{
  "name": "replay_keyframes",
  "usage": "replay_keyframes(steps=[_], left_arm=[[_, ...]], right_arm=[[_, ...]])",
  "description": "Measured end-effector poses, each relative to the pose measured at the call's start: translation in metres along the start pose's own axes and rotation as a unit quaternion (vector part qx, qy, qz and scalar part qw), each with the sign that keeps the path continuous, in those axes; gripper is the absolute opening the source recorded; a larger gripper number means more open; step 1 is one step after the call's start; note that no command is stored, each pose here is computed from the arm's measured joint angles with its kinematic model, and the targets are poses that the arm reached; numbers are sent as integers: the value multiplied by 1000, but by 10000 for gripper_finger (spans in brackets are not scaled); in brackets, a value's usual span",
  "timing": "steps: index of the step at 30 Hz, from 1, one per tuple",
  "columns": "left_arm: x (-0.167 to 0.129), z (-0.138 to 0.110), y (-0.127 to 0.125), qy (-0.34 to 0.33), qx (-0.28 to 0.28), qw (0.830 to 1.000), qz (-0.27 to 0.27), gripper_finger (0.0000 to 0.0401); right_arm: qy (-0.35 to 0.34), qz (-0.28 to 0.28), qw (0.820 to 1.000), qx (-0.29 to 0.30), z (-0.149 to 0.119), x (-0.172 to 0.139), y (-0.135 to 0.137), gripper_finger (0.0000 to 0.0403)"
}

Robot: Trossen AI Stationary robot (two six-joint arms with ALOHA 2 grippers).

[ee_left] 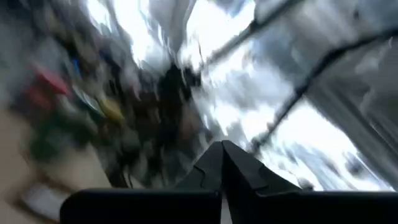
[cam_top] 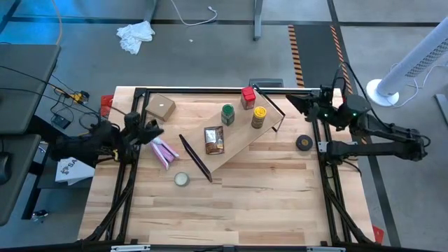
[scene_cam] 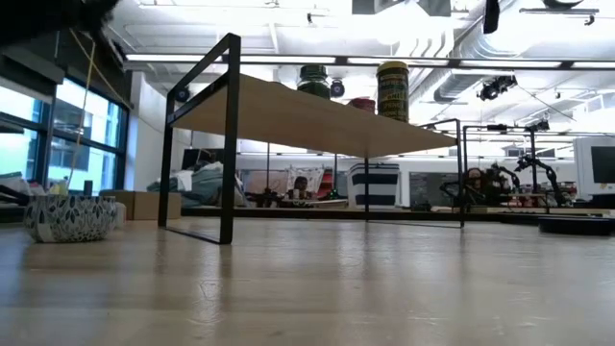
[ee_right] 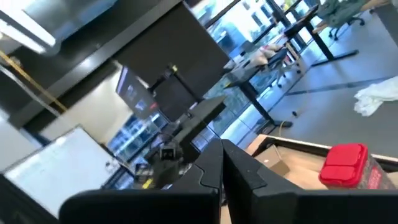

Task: Shelf spices
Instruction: Adjust the shelf

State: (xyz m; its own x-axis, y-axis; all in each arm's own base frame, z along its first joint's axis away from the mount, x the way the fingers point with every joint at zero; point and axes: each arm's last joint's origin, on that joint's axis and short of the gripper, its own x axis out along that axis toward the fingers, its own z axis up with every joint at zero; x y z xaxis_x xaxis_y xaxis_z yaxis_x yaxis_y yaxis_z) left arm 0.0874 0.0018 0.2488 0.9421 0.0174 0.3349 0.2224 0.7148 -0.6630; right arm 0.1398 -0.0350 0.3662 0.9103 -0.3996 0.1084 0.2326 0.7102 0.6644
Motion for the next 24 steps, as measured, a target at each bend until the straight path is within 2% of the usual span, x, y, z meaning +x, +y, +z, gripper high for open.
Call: replay_keyframes(steps=[3, 5, 7, 9, 11, 14, 18, 21, 24], left_arm=[[16, 13, -21, 124, 47, 990, 56, 1], [28, 12, -27, 230, 71, 965, 106, 1], [42, 0, -26, 324, 78, 931, 150, 1], [56, -15, -26, 377, 76, 908, 169, 0], [65, -33, -23, 401, 68, 890, 205, 0], [68, -56, -21, 379, 67, 874, 297, 0], [63, -73, -24, 269, 63, 873, 402, 0], [61, -79, -26, 190, 70, 877, 437, 0], [62, -83, -23, 168, 94, 871, 452, 0]], right_arm=[[30, -15, 999, 29, -8, 8, -4, 0], [70, -28, 996, 43, -16, 12, -8, 0], [105, -41, 993, 46, -23, 15, -12, 0], [119, -37, 991, 39, -25, 15, -13, 0], [119, -33, 992, 22, -24, 13, -12, 0], [113, -24, 993, -2, -19, 6, -11, 0], [109, -18, 994, -24, -14, -9, -10, 0], [98, -14, 994, -34, -9, -19, -9, 0], [90, -8, 995, -46, -6, -25, -9, 0]])
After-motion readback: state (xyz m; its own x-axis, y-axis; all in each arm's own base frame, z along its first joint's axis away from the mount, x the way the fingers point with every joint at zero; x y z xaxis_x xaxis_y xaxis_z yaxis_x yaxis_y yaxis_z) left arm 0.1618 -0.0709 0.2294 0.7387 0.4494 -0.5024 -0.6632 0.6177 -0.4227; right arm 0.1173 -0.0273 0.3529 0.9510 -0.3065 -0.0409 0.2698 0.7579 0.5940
